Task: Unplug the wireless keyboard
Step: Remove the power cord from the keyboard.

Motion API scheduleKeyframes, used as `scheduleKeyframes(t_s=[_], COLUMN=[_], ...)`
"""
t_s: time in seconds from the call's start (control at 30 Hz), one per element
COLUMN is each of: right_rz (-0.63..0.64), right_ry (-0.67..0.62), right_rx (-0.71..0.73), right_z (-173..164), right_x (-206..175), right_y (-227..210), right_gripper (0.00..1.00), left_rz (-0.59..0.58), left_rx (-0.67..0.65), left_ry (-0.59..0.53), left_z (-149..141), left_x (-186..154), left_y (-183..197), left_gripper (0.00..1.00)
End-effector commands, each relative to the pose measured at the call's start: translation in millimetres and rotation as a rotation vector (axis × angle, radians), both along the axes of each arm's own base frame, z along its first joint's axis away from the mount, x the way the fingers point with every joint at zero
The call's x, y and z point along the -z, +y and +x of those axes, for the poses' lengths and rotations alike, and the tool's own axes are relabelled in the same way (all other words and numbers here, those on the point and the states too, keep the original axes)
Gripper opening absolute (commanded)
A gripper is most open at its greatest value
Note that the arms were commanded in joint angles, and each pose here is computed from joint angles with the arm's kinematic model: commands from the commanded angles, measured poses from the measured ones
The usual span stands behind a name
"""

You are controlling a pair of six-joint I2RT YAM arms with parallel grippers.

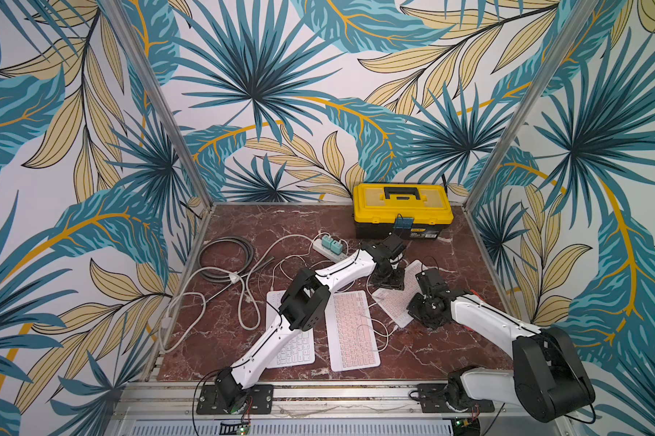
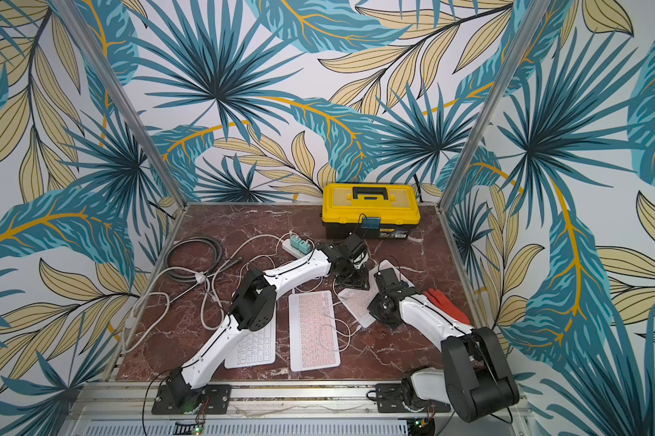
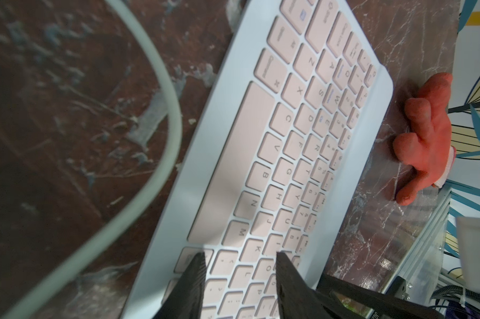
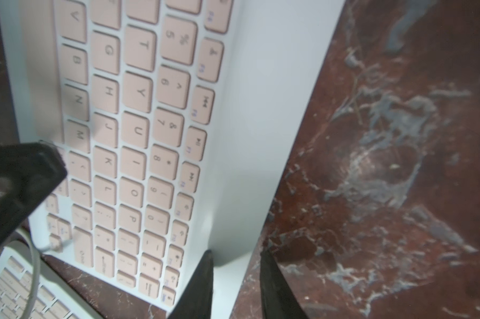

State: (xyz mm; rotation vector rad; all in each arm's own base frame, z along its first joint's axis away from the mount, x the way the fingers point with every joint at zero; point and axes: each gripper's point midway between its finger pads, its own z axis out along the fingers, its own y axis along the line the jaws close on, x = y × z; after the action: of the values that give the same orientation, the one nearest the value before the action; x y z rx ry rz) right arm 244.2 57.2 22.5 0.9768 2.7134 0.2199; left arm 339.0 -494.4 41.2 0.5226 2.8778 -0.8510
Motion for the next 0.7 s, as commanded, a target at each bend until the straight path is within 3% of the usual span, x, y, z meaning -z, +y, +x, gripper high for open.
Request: scheduleKeyframes(t_s=[0.0,0.27,0.4,0.67], right_rz=[-0.022,-0.076,-0.099,-0.048], right_ry=[0.02,-0.04,-0.017,0.022], right_rx=[-0.058,-0.213,-0.315,-0.425], right_z=[-3,14,27,51], right_x=[-8,-43,-42,-28], right_y=[-3,-10,-7,11], right_gripper=[0.32,0.33,0.33,0.33], left_rz=[0.106,0.089,0.058,0.099], left_rx=[-0.013,-0.018,0.028,0.268], left_ry=[0.047,-0.08,-0.132,-0.177], left_z=[-8,5,0,-59], left_x=[11,-43,-72,-68], left_y=[29,45,49,52], left_gripper=[0.44,0.44,0.44,0.41])
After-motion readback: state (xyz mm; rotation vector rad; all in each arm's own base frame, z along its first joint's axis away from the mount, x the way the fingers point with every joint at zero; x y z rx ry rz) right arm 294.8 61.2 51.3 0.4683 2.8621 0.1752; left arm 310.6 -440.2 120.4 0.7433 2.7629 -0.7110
